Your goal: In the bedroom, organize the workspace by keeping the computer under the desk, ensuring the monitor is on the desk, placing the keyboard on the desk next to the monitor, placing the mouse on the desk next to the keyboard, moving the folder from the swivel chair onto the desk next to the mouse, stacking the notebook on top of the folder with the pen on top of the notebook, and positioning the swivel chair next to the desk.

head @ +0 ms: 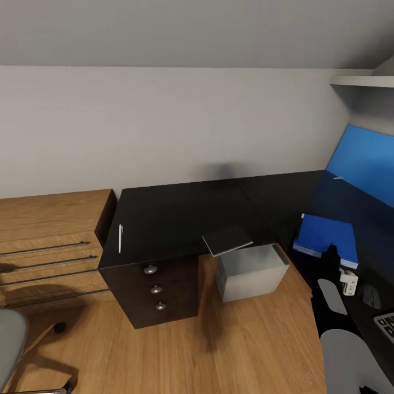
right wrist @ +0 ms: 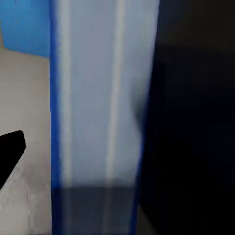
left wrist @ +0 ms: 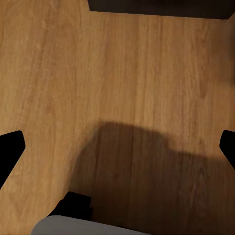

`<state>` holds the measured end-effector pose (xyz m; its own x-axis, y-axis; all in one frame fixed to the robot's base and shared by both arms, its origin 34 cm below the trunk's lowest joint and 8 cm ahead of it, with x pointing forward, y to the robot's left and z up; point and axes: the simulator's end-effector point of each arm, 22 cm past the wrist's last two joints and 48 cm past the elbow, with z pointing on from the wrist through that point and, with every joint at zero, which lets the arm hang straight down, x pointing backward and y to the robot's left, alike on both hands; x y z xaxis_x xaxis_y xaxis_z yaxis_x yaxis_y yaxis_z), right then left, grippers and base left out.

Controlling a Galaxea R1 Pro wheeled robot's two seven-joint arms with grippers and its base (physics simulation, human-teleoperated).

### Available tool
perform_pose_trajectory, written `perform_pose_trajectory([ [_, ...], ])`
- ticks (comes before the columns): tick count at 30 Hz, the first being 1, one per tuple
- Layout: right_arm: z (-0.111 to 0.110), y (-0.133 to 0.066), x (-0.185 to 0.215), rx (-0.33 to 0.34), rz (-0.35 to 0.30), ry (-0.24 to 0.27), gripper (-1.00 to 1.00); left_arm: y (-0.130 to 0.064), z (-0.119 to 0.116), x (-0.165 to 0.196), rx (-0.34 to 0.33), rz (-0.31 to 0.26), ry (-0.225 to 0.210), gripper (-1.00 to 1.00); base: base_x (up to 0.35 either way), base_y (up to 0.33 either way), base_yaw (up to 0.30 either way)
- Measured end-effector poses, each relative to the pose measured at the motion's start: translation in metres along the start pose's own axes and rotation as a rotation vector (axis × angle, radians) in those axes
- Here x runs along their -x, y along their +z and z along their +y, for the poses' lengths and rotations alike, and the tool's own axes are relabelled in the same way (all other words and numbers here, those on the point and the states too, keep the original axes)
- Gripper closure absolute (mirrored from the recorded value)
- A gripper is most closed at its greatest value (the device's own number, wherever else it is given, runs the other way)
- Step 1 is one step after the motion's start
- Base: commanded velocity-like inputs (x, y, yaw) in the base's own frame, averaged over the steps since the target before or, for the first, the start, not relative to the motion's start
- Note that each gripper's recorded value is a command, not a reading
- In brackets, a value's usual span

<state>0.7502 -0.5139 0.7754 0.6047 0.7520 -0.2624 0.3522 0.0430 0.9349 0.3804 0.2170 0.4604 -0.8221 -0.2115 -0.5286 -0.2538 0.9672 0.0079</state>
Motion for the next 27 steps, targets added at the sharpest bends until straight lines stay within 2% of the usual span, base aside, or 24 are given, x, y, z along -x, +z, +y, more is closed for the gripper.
perform_pose_trajectory([
  [13,0.0011,0.0014,0.003,0.003,-0.004,-0.003,-1.0,0.0,-0.0003,0.0,-0.001,0.0,0.0,-1.0,-0.001,0.0,0.0],
  [18,0.0009,0.0016,0.003,0.004,-0.004,-0.005,-1.0,0.0002,-0.0006,-0.0001,-0.002,0.0,0.001,-1.0,-0.173,0.0,0.0],
  [27,0.0,0.0009,0.0021,0.002,-0.002,-0.006,-1.0,-0.0001,0.0002,-0.0005,0.0,0.001,0.001,-1.0,-0.028,0.0,0.0],
])
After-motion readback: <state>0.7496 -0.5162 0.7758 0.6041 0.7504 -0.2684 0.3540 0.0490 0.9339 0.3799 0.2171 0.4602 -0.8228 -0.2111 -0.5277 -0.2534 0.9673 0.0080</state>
